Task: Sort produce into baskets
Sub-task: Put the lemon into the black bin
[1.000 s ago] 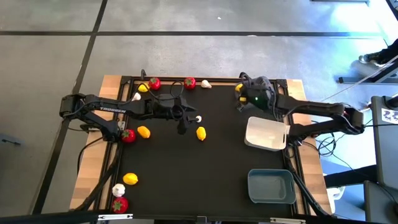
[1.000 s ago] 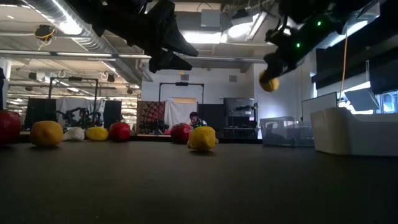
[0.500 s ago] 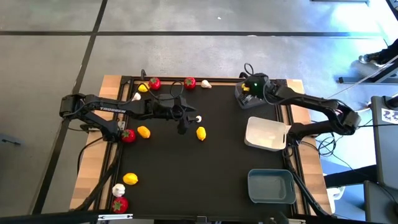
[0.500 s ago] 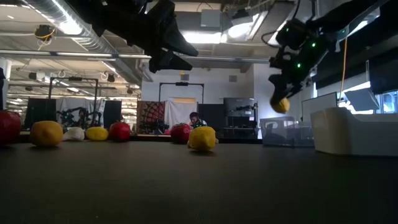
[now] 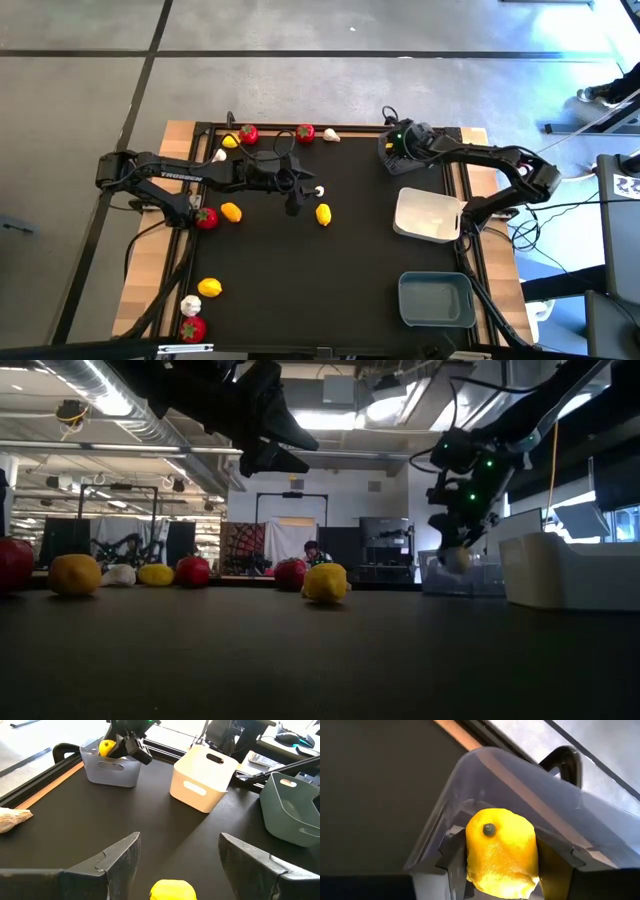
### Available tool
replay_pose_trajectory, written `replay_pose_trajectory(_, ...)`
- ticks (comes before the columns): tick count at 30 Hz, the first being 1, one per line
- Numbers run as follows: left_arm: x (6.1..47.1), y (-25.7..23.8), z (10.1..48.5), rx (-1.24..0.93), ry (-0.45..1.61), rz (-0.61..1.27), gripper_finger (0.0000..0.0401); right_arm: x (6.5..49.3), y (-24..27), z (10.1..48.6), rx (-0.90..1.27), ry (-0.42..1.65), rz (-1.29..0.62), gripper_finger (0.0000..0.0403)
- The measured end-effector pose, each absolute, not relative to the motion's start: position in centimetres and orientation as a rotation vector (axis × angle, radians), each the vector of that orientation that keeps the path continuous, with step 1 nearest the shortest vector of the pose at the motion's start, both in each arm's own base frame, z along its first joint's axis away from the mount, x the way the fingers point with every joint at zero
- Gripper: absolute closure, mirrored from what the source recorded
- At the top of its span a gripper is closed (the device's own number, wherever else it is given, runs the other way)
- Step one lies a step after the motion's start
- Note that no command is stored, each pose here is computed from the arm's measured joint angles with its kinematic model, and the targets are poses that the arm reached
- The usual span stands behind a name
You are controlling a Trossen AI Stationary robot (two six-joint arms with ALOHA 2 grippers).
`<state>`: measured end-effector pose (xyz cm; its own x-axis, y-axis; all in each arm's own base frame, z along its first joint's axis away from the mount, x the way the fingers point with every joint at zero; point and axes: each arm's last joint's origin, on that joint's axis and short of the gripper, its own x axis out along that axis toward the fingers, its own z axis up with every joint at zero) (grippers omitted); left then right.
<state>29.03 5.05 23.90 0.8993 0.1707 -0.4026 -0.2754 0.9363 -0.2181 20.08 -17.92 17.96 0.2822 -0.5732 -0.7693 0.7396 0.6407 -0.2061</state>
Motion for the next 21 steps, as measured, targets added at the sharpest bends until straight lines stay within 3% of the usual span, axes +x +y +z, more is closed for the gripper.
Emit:
replay_pose_trajectory(15, 29.02, 5.05, 23.89, -0.275, 0.390, 0.234, 0.0141, 20.31, -18.10, 17.42, 0.204, 0.946, -0.880, 0.0220)
replay_pose_trajectory(21, 29.02, 5.05, 23.89, -0.275, 0.390, 0.234, 0.0141, 20.33, -18.10, 17.42, 0.206, 0.943, -0.875, 0.0166)
